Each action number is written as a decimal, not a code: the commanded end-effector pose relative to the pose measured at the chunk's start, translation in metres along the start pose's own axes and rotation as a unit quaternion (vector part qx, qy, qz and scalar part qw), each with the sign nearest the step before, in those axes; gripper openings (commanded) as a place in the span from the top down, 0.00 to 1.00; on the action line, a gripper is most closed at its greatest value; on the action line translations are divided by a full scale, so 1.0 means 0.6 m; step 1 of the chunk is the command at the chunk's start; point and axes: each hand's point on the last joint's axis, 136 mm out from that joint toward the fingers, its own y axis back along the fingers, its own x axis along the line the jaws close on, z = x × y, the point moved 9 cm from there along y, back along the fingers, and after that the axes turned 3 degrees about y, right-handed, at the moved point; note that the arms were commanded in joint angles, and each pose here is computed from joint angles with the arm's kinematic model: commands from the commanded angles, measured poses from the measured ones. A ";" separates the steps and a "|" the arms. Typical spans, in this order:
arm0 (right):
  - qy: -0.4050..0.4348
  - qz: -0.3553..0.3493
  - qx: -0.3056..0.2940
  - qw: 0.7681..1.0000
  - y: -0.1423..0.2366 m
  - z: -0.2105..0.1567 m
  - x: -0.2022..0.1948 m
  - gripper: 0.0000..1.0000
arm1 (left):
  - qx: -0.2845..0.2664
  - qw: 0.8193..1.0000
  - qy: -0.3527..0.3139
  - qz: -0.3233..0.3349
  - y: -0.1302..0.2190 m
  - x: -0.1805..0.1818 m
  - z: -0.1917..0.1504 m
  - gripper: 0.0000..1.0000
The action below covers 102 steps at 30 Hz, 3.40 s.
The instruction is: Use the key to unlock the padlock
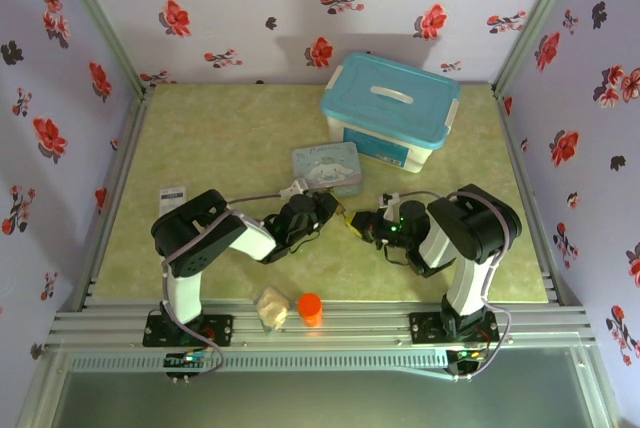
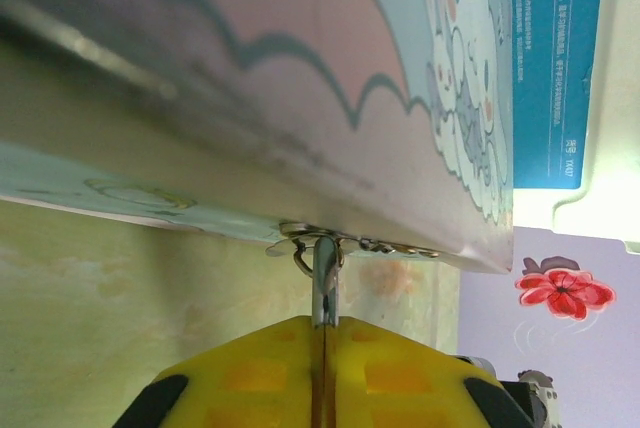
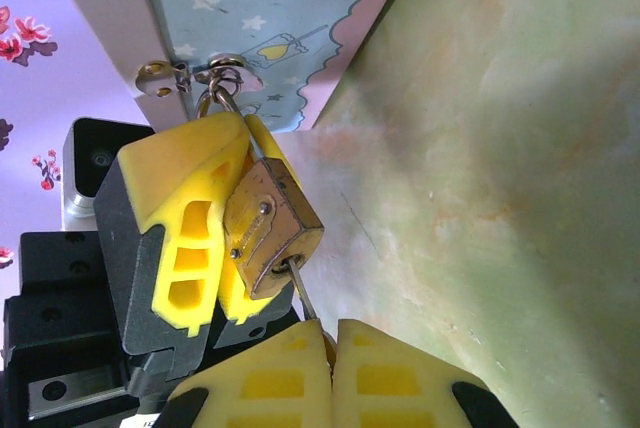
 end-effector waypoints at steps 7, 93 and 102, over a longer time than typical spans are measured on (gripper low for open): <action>0.037 0.043 -0.006 0.998 -0.011 0.033 0.027 1.00 | 0.114 0.989 0.018 -0.091 0.014 -0.062 -0.058 1.00; 0.017 -0.021 -0.028 0.999 0.001 0.040 -0.043 1.00 | 0.096 0.994 -0.045 -0.003 -0.009 -0.019 -0.032 0.86; 0.038 -0.026 -0.032 0.998 0.039 0.010 -0.036 1.00 | 0.084 0.992 -0.088 0.027 -0.003 -0.034 -0.019 0.72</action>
